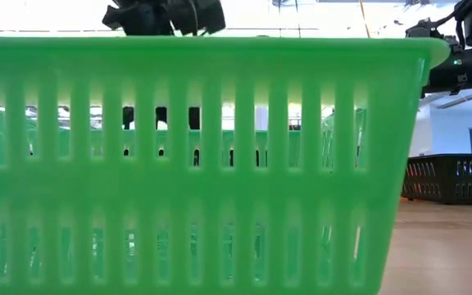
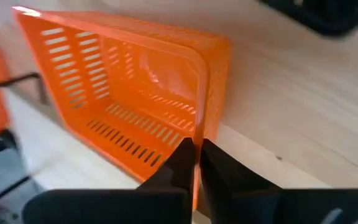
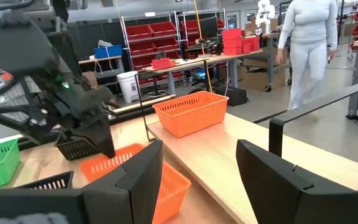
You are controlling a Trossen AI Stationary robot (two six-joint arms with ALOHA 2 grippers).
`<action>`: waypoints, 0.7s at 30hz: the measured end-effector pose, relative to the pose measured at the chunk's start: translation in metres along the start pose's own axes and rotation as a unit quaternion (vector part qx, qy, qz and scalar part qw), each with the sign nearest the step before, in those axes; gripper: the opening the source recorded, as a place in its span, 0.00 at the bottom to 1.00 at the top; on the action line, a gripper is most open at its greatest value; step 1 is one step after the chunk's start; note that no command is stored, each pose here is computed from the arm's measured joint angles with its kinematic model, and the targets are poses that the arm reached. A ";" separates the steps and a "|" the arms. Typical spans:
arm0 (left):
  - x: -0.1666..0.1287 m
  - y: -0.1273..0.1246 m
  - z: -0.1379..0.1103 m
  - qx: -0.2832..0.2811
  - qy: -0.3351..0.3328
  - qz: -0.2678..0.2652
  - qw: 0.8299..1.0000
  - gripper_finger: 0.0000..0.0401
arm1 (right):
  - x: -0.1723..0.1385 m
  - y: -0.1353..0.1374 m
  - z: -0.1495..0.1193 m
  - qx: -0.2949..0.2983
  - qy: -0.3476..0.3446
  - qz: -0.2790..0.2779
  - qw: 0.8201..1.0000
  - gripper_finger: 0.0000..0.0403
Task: Stack baskets on shelf by color
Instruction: Stack the left orange basket on top of the orange basket on the shelf
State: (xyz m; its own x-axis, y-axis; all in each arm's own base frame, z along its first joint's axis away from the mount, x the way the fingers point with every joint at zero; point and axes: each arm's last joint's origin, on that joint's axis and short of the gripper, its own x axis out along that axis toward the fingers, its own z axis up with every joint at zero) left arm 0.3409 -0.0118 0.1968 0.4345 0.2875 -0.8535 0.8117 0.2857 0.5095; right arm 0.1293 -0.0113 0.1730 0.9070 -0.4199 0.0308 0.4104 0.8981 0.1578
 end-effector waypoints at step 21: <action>-0.107 0.033 -0.075 -0.452 0.022 0.261 0.852 0.02 | 0.001 0.000 0.000 0.002 0.000 -0.001 1.000 0.49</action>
State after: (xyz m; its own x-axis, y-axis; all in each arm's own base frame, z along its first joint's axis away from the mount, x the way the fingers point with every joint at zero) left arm 0.2918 0.0349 0.3133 0.6135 0.6196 -0.4895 -0.1299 0.6906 0.7114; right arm 0.1302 -0.0113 0.1728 0.9064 -0.4213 0.0308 0.4114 0.8969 0.1620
